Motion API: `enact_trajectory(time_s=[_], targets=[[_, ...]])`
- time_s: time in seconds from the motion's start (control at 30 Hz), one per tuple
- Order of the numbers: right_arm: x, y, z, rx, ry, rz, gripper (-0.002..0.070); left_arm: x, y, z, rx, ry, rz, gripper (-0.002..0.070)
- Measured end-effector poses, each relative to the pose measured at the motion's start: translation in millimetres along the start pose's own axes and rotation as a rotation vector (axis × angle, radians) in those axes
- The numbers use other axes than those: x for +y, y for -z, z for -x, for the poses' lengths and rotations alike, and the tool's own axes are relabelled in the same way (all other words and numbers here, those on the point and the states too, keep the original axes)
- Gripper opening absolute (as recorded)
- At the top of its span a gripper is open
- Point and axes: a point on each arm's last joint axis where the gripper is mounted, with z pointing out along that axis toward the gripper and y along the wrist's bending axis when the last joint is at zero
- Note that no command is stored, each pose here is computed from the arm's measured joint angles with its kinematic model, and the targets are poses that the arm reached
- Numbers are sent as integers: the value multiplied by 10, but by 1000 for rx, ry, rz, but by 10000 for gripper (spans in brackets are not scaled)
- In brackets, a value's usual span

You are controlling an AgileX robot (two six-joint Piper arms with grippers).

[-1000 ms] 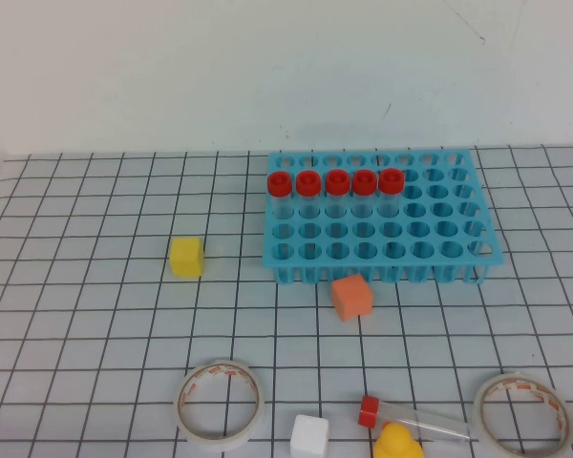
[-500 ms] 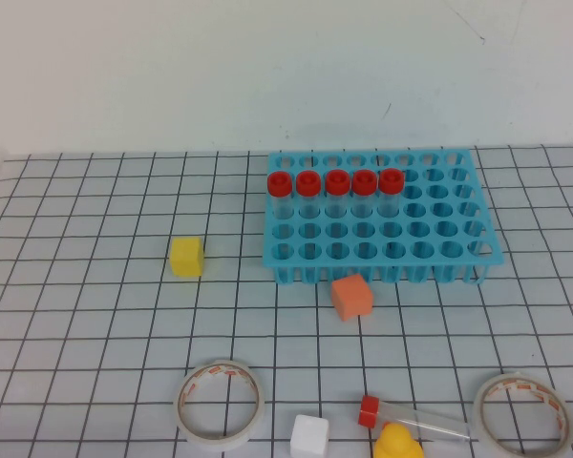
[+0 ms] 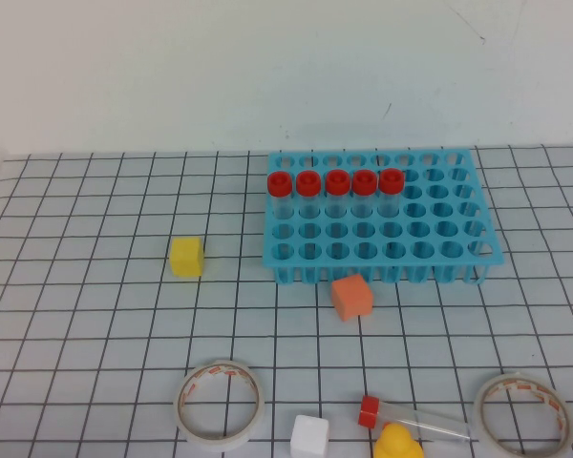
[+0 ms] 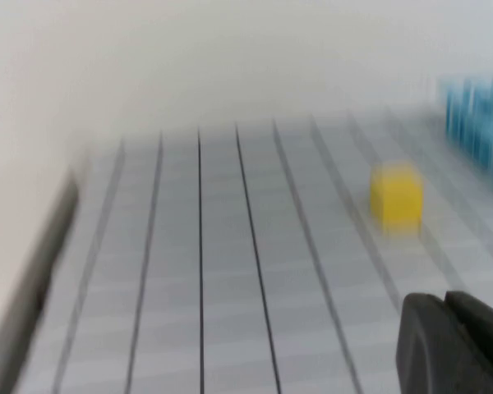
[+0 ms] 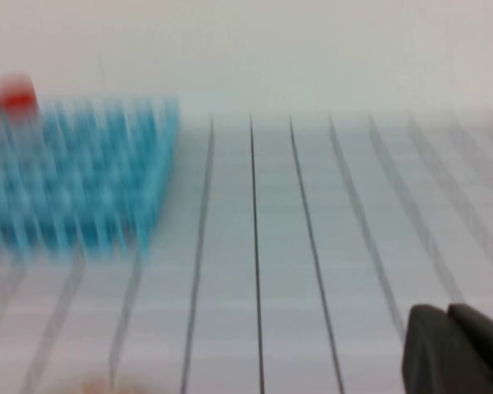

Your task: Place the test tubes

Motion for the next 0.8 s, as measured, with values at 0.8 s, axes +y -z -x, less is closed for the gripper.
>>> enact_trajectory(time_s=[0.8], targets=[[27, 230, 674, -636, 17, 23, -1, -50, 273, 796, -659, -80, -23, -1]])
